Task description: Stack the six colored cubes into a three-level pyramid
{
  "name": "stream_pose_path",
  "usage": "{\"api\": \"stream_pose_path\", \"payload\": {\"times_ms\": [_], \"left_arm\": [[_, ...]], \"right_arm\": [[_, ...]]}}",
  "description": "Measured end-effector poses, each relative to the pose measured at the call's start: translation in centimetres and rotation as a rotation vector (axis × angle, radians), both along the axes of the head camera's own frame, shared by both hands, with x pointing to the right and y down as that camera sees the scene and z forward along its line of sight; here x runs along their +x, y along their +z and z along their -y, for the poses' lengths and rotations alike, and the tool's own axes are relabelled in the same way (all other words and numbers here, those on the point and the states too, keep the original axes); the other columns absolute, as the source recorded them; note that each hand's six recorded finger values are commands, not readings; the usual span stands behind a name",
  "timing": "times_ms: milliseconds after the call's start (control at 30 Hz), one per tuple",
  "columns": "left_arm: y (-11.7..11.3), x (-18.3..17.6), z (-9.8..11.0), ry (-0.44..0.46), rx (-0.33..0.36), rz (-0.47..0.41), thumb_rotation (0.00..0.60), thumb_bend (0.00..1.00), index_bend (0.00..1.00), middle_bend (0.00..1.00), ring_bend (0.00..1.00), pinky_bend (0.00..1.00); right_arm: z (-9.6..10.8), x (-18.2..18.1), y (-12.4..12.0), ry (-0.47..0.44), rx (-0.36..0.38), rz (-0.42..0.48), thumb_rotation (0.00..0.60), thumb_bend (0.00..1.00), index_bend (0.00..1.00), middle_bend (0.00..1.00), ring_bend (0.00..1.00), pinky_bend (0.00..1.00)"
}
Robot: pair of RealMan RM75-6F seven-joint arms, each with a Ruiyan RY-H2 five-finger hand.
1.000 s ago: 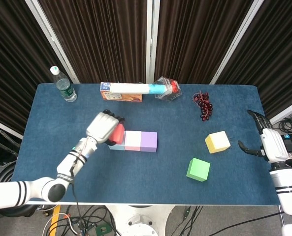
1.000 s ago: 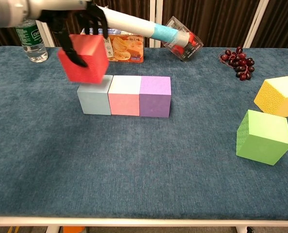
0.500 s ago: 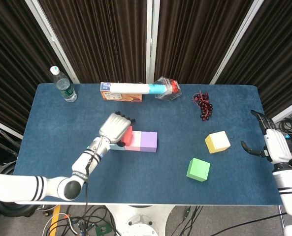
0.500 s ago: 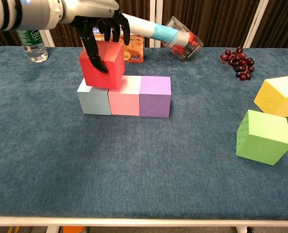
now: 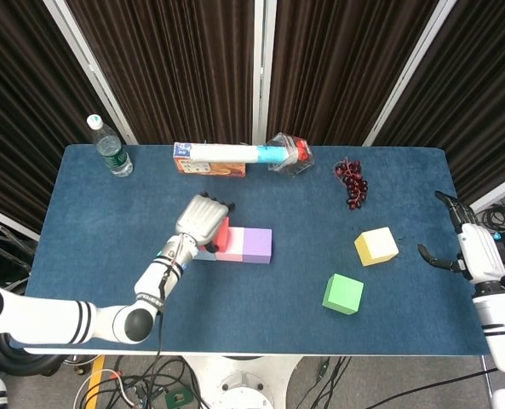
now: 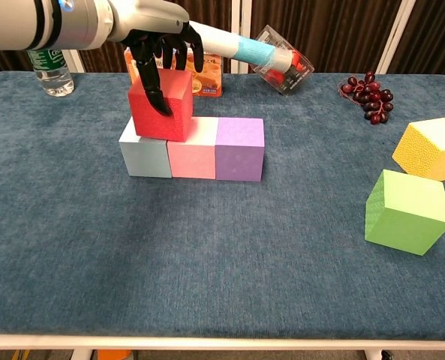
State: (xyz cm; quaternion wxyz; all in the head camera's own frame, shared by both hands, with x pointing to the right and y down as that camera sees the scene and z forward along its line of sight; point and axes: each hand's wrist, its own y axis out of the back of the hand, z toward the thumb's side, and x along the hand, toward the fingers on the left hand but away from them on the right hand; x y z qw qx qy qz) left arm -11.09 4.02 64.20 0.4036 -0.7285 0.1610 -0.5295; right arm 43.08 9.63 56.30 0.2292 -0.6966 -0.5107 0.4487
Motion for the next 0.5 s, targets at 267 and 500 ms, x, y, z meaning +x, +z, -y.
{"api": "stream_pose_path", "payload": {"times_ms": [267,500], "left_arm": [[-0.11,-0.08,-0.16,-0.007,-0.016,0.017,0.6,0.0,0.18,0.24,0.15,0.2],[-0.28,-0.01,-0.26,0.001,-0.014,0.005,0.6,0.0,0.17,0.2,0.12,0.16]], "right_arm": [[-0.01,0.15,-0.06,0.004,0.003,0.003,0.6,0.25,0.0,0.08,0.0,0.0],[-0.04,0.22,-0.18,0.007,0.007,0.005,0.6,0.25,0.0,0.08,0.0,0.0]]}}
